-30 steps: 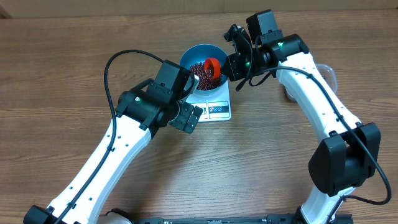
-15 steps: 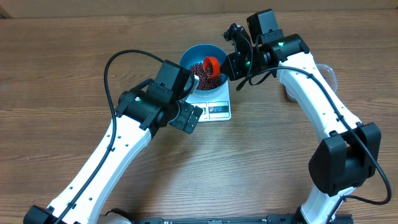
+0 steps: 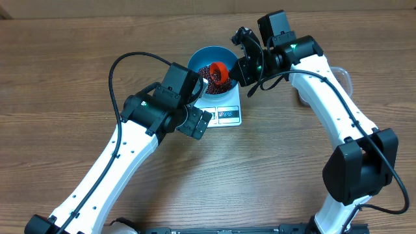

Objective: Scoop item into bowl and weigh 150g on scale

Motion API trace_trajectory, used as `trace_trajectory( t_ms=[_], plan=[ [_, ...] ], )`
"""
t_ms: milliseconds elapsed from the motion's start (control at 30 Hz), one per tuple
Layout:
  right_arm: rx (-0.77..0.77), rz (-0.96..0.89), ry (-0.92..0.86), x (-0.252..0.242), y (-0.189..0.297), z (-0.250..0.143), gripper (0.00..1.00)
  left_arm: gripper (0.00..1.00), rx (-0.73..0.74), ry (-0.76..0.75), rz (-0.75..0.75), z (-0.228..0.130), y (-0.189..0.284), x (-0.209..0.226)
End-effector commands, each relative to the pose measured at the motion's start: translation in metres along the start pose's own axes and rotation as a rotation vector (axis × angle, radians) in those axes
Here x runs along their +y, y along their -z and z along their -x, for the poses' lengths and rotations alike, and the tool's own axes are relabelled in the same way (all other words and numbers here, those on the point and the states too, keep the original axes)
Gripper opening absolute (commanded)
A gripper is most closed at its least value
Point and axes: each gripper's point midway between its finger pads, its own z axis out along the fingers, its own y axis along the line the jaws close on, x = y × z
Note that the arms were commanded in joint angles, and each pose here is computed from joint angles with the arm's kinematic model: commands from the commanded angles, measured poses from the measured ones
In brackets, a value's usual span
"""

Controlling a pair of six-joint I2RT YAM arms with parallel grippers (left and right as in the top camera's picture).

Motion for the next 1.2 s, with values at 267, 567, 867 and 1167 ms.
trace_trajectory(
  t_ms=[267, 567, 867, 1167],
  plan=[
    [-0.077, -0.014, 0.013, 0.0077, 0.0248, 0.0195, 0.04, 1.00, -0.009, -0.015, -0.012, -0.0001, 0.0028, -0.0019],
    [-0.078, -0.017, 0.010, 0.0072, 0.0249, 0.0200, 0.04, 1.00, -0.009, -0.015, -0.012, -0.0001, 0.0028, -0.0019],
    [-0.077, -0.017, 0.009, 0.0072, 0.0248, 0.0198, 0.04, 1.00, -0.009, -0.015, -0.012, -0.0001, 0.0028, -0.0019],
    [-0.078, -0.017, 0.009, 0.0072, 0.0249, 0.0199, 0.04, 1.00, -0.009, -0.016, -0.012, -0.0001, 0.0028, -0.0019]
  ],
)
